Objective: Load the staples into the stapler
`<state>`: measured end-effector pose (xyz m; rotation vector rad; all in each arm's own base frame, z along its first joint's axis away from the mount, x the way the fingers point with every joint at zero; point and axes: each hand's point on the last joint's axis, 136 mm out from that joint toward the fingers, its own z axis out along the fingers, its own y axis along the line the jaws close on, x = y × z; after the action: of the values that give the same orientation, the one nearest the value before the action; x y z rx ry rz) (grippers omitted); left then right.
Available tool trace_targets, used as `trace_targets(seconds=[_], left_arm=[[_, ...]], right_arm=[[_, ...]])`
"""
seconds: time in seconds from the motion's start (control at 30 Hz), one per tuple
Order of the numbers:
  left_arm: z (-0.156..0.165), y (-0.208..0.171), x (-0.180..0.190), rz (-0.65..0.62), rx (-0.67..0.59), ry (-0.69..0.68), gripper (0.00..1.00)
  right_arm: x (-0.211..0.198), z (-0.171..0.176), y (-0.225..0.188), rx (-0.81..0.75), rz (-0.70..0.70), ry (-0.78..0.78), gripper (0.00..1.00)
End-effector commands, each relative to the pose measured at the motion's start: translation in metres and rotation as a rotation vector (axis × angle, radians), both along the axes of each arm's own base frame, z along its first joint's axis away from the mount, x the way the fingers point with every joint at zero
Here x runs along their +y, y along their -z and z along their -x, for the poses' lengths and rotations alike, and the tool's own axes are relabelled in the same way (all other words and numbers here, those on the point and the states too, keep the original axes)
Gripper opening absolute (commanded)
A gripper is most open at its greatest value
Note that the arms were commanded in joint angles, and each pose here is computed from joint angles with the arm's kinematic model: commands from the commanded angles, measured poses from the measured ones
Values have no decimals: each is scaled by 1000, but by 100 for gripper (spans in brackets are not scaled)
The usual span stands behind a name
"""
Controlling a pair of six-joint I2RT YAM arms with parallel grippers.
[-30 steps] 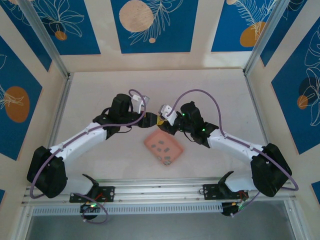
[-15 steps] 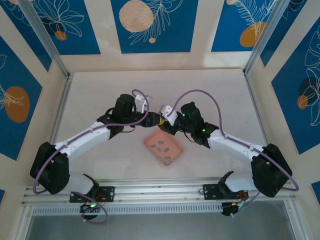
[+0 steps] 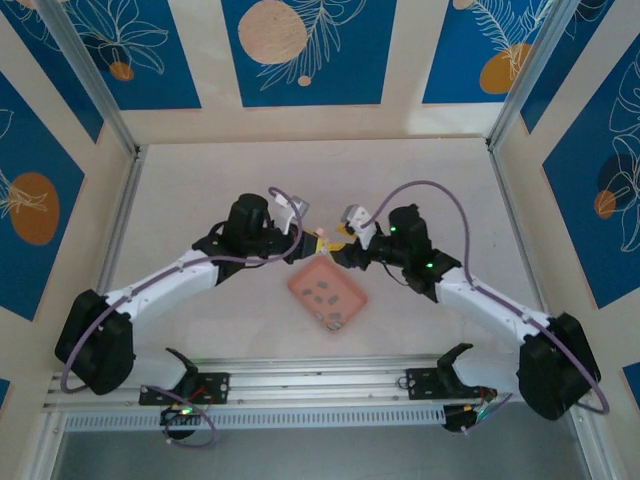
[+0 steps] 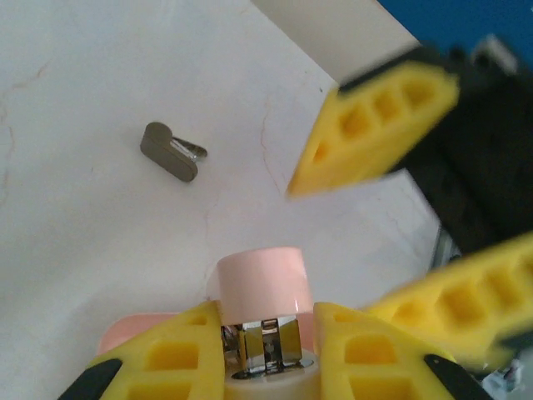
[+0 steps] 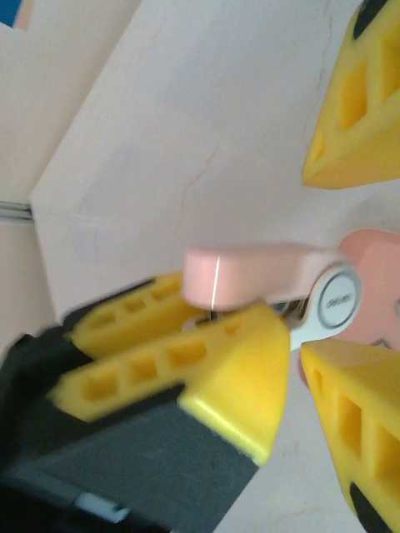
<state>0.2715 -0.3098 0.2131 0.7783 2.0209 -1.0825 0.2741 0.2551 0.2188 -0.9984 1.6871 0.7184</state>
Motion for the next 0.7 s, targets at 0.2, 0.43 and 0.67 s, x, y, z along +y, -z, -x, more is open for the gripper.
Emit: trace_targets(seconds=[0.2,0.43,0.67], left_arm=[[40,-30,-9,44,-500,358,0],[58,-37,-12,83,-583,491,0],[63,-39,-13,87,-595,525,0]], right_arm=[[-15,52,-15,139,-50,-292,59],[-2,55,-13,121,22,-387,59],[14,58,-14,129,31,-473,58]])
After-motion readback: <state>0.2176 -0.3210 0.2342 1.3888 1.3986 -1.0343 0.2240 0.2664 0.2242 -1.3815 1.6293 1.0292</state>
